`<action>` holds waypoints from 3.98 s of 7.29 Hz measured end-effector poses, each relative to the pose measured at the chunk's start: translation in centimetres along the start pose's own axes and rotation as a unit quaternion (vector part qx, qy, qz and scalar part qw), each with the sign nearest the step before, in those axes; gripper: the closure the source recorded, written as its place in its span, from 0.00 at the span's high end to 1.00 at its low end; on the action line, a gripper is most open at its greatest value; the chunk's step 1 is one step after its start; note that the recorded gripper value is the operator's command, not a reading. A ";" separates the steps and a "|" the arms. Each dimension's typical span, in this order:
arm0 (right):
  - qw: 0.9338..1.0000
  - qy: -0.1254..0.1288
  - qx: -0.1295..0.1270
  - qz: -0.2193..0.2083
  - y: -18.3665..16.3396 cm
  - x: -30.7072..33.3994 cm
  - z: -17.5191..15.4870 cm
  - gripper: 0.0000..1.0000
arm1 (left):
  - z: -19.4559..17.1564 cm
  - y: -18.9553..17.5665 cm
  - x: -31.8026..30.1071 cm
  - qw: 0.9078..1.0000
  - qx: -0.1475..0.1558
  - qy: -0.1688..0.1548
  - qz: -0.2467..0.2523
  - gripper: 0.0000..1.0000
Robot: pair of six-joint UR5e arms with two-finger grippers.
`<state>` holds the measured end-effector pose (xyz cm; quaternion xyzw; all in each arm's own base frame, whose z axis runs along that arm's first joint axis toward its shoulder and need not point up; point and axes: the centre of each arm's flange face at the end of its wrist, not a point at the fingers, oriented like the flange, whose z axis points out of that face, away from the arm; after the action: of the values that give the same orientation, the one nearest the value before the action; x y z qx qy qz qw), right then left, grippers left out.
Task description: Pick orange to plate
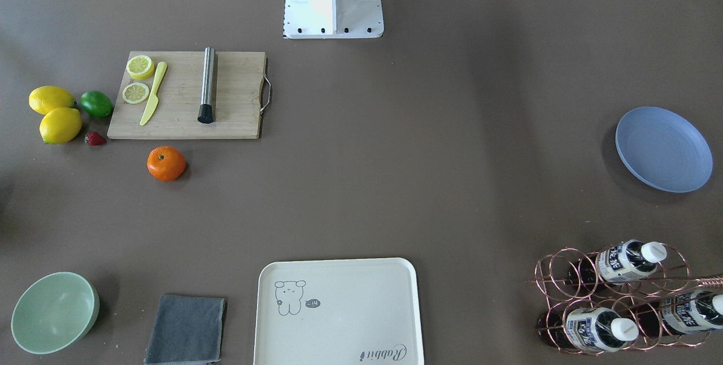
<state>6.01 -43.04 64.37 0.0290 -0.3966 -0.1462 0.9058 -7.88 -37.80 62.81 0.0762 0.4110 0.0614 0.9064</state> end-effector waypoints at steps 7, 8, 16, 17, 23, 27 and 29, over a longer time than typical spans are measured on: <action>1.000 0.000 -0.002 0.002 -0.2 -0.2 0.2 1.00 | 1.1 -1.0 -1.6 1.000 -0.006 -0.001 0.003 0.98; 1.000 0.000 -0.004 0.000 -0.4 -0.4 0.3 1.00 | 1.8 -1.9 -2.8 1.000 -0.009 -0.009 0.003 0.98; 0.999 -0.022 0.026 0.008 -5.5 -7.3 3.1 1.00 | 17.3 -8.7 -6.1 0.999 -0.020 -0.028 0.028 0.89; 0.999 -0.025 0.030 0.005 -6.0 -8.5 3.7 1.00 | 18.2 -8.4 -6.1 0.999 -0.022 -0.026 0.031 0.88; 0.996 -0.036 0.042 -0.063 -7.2 -12.3 6.1 1.00 | 20.4 -8.4 -5.7 0.998 -0.038 -0.020 0.035 0.70; 0.996 -0.038 0.041 -0.065 -7.2 -12.4 6.2 1.00 | 21.8 -8.9 -5.3 0.998 -0.053 -0.019 0.038 0.00; 0.996 -0.039 0.043 -0.067 -7.3 -12.7 6.0 1.00 | 22.0 -9.1 -4.9 0.998 -0.054 -0.018 0.036 0.00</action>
<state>-8.26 -45.94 58.17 0.0887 -0.4345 -0.1900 0.8759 5.91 -49.54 79.00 0.0430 0.3876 0.1144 0.9137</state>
